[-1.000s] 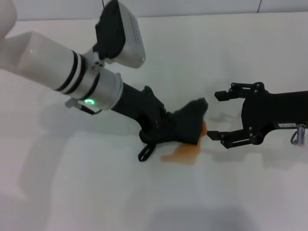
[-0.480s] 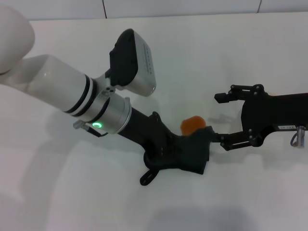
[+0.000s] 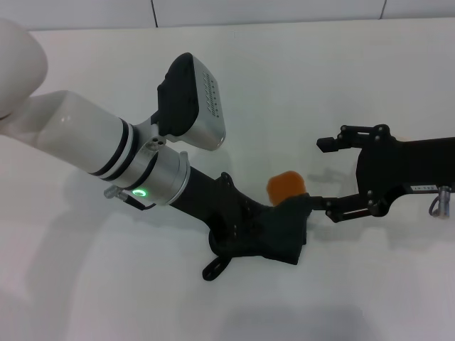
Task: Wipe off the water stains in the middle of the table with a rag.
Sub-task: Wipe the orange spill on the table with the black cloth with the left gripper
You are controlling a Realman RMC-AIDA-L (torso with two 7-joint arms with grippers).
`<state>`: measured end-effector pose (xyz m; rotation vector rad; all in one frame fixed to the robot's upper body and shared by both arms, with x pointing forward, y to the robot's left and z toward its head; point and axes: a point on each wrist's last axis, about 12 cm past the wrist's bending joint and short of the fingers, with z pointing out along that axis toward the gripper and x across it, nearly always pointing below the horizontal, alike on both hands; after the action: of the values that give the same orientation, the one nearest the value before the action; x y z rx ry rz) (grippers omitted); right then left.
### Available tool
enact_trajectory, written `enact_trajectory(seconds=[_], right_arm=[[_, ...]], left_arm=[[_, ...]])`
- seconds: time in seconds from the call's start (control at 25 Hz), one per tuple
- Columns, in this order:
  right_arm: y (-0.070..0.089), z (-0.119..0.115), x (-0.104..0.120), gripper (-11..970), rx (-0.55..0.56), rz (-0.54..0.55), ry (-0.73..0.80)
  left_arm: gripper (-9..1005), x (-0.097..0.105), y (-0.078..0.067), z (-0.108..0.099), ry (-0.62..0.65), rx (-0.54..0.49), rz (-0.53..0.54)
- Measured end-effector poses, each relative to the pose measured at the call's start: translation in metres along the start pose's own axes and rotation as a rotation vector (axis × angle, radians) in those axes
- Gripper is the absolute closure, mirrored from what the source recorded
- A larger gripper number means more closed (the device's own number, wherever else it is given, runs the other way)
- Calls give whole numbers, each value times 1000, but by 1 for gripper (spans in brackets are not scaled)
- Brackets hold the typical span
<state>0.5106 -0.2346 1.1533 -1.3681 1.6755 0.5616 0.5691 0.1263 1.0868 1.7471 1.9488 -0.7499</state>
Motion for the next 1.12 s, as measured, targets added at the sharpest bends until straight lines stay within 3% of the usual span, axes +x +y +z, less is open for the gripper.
enact_trajectory(seconds=[0.28,1.12], right_arm=[[1,1,0,86,-3,0,-1],[2,0,3,87,-4,21,-8]], left_arm=[[918,-2,4,-2,7,-19,23],[918,-21,39,-4,30,-251,123]])
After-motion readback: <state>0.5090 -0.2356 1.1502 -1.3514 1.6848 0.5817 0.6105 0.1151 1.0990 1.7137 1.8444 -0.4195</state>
